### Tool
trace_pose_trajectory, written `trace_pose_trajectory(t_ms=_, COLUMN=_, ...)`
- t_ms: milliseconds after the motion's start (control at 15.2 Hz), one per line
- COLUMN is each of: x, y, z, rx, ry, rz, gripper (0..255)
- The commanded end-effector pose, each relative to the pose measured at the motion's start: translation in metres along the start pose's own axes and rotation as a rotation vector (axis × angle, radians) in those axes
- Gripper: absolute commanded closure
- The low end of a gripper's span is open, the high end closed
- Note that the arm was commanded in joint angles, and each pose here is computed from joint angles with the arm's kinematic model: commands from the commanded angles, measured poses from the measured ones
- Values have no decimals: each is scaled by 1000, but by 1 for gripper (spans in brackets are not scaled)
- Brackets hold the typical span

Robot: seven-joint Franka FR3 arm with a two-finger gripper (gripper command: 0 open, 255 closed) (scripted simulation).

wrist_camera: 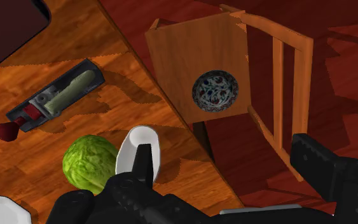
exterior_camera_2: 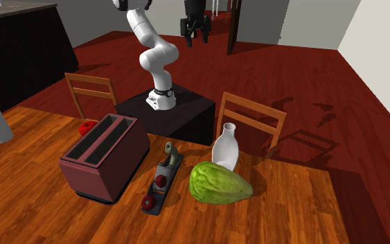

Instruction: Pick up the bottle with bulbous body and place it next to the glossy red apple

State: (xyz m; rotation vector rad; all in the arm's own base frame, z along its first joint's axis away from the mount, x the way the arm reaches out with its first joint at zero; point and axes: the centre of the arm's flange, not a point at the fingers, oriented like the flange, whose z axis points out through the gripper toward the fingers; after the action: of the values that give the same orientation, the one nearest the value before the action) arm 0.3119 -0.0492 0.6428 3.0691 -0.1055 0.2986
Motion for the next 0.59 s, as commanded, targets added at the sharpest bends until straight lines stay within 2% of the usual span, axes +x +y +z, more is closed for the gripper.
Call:
trace_pose_trajectory(t_ms=0, x=0, y=0, z=0, rx=0, ry=0, rz=0, gripper=0)
trace_pose_trajectory(t_ms=528, x=75, y=37, z=69, rx=11, ry=-22, rz=16, gripper=0)
